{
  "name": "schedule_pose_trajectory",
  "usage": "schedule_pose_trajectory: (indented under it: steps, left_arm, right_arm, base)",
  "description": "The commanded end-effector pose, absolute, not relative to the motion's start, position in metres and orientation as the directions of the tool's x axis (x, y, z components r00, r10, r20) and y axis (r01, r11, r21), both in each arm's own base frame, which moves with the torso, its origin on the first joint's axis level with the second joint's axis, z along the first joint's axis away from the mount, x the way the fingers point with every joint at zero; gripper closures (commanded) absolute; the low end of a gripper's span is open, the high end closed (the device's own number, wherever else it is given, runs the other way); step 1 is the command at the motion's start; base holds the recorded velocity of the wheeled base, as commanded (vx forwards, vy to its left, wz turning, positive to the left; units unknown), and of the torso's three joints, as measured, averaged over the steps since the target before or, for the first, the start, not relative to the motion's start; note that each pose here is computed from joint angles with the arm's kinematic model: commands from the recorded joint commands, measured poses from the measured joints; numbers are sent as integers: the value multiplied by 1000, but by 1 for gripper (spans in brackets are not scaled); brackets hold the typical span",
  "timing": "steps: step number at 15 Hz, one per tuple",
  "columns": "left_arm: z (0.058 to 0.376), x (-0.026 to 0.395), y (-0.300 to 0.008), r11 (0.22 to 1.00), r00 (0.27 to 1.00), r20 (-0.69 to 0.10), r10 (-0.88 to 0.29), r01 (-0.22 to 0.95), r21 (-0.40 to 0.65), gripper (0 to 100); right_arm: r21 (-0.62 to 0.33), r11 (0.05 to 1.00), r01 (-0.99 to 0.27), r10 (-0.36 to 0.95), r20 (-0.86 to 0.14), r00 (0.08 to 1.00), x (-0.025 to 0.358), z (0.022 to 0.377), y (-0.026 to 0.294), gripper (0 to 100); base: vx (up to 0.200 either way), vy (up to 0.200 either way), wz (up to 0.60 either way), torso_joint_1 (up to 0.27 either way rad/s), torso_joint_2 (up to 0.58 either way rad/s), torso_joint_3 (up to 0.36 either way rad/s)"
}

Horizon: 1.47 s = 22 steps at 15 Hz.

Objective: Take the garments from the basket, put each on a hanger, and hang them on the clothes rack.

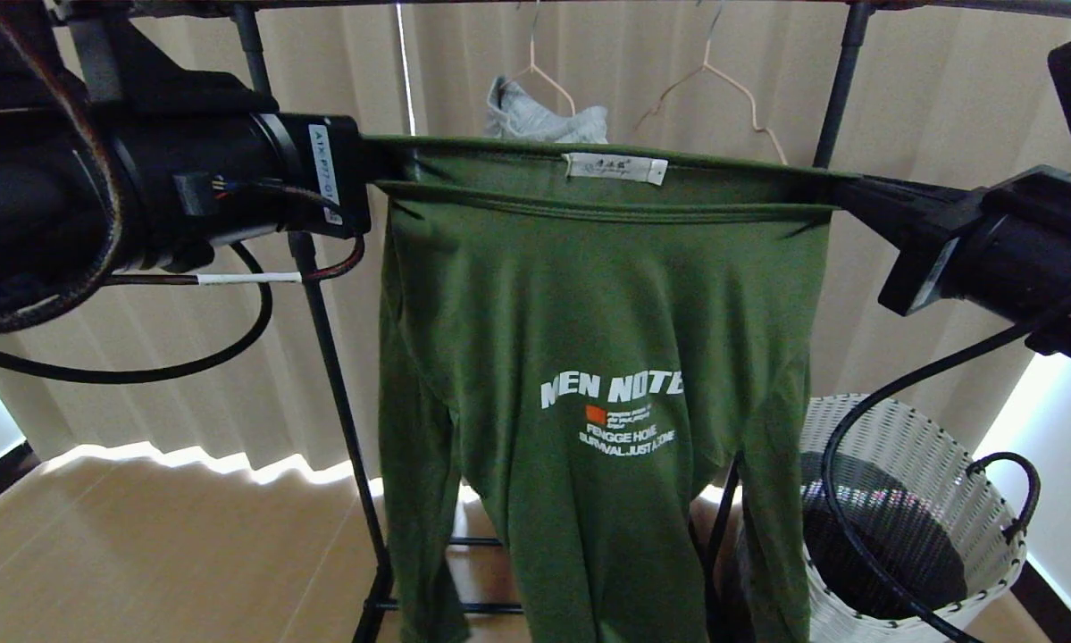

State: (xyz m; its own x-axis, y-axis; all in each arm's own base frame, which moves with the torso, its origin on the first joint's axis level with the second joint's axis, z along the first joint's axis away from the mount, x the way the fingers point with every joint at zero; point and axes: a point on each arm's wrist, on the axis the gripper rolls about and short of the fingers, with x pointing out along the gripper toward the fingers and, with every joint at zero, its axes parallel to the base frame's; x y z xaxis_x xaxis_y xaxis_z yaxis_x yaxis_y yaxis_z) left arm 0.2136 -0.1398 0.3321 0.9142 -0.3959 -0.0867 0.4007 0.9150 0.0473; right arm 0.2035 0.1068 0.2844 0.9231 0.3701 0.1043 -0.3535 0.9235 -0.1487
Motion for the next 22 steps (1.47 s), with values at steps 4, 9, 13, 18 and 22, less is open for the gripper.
schedule_pose_trajectory:
  steps: [4, 9, 13, 18, 22]
  left_arm:
    - [333, 215, -153, 934, 931, -115, -346, 353, 52, 100]
    - [337, 208, -148, 931, 929, -93, -357, 362, 44, 100]
    - [329, 185, -133, 921, 919, -110, -379, 386, 53, 100]
    - [321, 164, -120, 856, 857, -119, -502, 512, 75, 100]
    - [317, 144, -118, 823, 826, -114, -551, 561, 87, 100]
  right_arm:
    - [-155, 922, -355, 368, 59, 928, 218, 274, 114, 100]
    - [-151, 924, -350, 364, 78, 928, 232, 279, 121, 100]
    - [-143, 924, -355, 370, 100, 923, 249, 287, 130, 100]
    - [-137, 924, -357, 372, 116, 921, 287, 286, 150, 100]
    - [-136, 923, -360, 379, 160, 911, 307, 282, 161, 100]
  base:
    - [0, 0, 0, 0, 0, 0]
    - [0, 0, 0, 0, 0, 0]
    - [0, 0, 0, 0, 0, 0]
    - [0, 0, 0, 0, 0, 0]
    - [0, 0, 0, 0, 0, 0]
